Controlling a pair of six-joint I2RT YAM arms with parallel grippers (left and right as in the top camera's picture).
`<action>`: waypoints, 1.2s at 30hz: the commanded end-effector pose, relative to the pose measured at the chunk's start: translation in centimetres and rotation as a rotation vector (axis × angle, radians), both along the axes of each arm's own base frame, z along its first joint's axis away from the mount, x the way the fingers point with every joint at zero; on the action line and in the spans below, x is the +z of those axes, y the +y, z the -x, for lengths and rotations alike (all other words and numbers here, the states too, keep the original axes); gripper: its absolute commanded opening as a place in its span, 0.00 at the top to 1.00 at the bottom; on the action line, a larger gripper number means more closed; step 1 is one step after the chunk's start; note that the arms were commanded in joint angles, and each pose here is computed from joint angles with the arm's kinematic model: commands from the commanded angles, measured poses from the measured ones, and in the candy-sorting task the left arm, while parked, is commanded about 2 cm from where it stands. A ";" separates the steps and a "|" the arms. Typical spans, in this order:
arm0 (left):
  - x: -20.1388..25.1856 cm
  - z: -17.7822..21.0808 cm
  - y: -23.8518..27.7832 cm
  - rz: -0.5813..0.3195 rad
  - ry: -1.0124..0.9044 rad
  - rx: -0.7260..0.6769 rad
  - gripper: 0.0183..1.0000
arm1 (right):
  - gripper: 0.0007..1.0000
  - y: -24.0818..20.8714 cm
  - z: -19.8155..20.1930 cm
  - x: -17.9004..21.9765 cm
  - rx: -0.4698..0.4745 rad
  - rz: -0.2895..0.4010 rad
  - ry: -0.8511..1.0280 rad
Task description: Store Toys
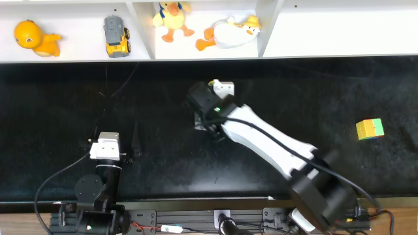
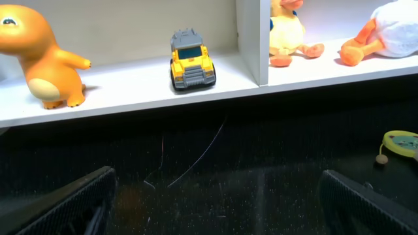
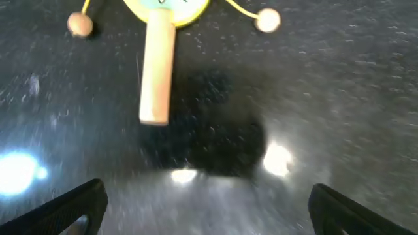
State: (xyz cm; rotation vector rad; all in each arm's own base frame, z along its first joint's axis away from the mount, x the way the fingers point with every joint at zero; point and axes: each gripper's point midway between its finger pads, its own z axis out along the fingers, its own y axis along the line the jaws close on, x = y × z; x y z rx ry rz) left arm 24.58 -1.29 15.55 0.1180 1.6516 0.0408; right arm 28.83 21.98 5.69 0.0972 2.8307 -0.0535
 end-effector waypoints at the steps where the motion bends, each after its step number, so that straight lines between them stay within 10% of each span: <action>1: 0.1 0.1 -0.3 0.019 -0.005 -0.015 0.00 | 0.00 1.8 -2.9 0.2 -0.067 0.003 -0.063; 27: 0.1 0.1 -0.3 0.019 -0.005 -0.015 0.00 | 0.07 2.0 -4.6 -2.4 -0.113 0.058 -0.036; 36: 0.1 0.1 -0.3 0.019 -0.005 -0.015 0.00 | 0.29 1.9 -4.6 -2.5 -0.115 0.065 -0.037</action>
